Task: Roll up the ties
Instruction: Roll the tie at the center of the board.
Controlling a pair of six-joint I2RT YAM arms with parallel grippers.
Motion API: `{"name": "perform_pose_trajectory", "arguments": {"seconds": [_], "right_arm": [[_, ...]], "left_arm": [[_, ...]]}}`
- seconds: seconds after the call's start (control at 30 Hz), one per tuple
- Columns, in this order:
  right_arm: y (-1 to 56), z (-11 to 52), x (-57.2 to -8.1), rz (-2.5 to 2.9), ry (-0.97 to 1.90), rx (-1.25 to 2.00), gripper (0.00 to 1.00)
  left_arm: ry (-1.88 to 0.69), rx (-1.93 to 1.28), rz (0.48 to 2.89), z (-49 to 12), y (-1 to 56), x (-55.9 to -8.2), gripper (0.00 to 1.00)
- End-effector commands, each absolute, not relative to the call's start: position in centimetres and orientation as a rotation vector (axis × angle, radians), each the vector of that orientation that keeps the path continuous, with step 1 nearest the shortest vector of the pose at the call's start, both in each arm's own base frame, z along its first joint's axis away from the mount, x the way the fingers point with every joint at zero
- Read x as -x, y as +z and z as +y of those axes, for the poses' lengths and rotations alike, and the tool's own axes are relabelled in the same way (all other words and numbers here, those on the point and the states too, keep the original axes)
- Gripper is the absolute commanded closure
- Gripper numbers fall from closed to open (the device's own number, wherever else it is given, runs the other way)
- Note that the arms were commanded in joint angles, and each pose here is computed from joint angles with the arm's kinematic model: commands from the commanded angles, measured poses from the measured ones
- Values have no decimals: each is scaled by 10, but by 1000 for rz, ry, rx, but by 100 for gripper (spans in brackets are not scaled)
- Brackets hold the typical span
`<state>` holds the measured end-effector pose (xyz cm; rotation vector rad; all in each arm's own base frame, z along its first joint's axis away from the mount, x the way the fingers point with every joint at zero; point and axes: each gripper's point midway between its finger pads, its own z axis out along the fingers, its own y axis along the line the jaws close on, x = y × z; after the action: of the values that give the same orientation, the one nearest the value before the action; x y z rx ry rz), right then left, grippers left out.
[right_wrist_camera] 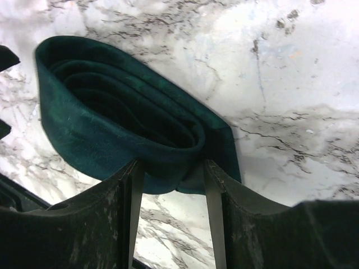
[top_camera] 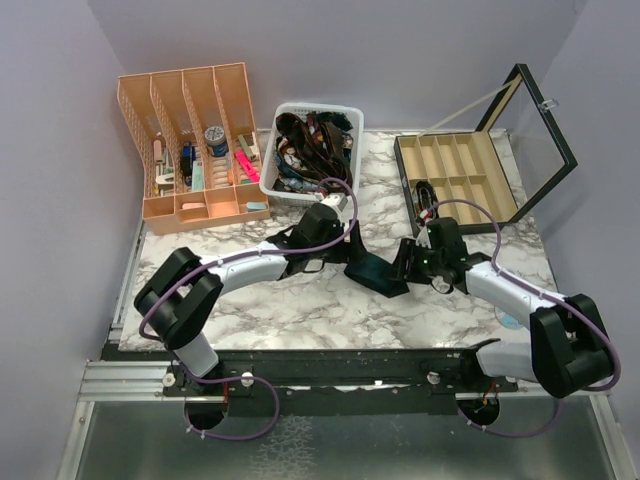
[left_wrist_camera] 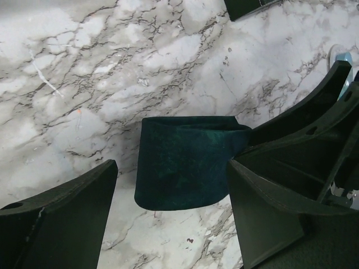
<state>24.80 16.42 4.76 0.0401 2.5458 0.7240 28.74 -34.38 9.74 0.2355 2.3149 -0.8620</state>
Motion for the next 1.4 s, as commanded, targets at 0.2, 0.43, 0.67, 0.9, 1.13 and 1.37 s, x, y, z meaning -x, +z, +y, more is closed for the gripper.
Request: {"name": "perform_pose_trajectory", "arguments": {"seconds": [0.2,0.43,0.67,0.9,1.13,1.37], "right_arm": [[17,143,-233,2630,572,-51,49],[9,136,-231,2653,525,-105,56],[11,138,-232,2644,540,-95,57],[10,137,-231,2649,531,-97,56],[9,137,-231,2651,530,-99,56],[9,137,-230,2650,535,-97,57]], "left_arm": [[-1002,-299,2284,-353,85,-274,17],[-1104,-354,2290,-364,78,-267,15],[-1143,-348,2309,-368,69,-264,15],[-1220,-326,2334,-373,59,-255,17],[-1262,-257,2415,-372,39,-246,21],[-1332,-233,2422,-378,36,-247,30]]}}
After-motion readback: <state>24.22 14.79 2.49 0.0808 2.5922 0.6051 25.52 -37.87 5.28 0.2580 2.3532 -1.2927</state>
